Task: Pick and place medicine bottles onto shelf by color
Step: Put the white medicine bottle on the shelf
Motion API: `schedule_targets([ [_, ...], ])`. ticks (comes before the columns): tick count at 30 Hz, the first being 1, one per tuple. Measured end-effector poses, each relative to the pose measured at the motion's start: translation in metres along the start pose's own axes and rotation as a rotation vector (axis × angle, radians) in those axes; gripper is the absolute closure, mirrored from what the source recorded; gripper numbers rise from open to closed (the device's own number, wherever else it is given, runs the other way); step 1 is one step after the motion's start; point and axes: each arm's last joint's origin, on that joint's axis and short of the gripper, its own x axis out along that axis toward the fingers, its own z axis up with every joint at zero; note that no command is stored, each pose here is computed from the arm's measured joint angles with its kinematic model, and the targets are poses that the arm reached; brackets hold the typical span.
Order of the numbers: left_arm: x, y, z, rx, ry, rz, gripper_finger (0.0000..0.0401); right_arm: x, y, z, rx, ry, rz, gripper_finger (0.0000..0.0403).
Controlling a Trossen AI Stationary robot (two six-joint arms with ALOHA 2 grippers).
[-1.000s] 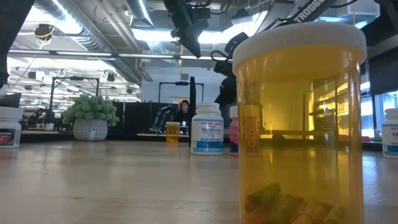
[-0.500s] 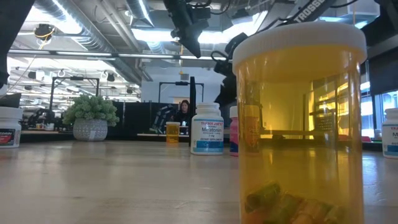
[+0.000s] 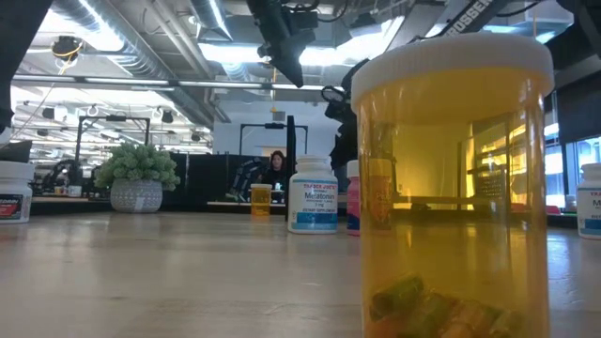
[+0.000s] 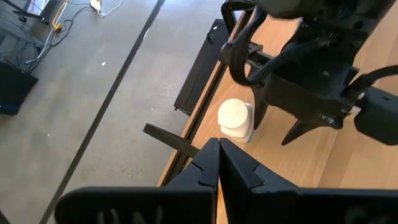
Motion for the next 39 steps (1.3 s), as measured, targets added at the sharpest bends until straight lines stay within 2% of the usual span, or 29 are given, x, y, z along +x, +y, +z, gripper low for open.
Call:
schedule_targets([
  [10, 0.000, 0.000, 0.000, 0.000, 0.000, 0.000, 0.0401, 0.012, 0.000, -0.008, -0.006, 0.019, 0.008, 0.0215],
  [16, 0.000, 0.000, 0.000, 0.000, 0.000, 0.000, 0.0401, 0.013, -0.001, -0.004, -0.056, -0.016, -0.008, 0.0215],
  [23, 0.000, 0.000, 0.000, 0.000, 0.000, 0.000, 0.0401, 0.012, -0.004, -0.002, -0.065, -0.034, -0.055, 0.0215],
  [39, 0.000, 0.000, 0.000, 0.000, 0.000, 0.000, 0.0401, 0.010, -0.013, -0.003, -0.058, -0.054, -0.081, 0.0215],
])
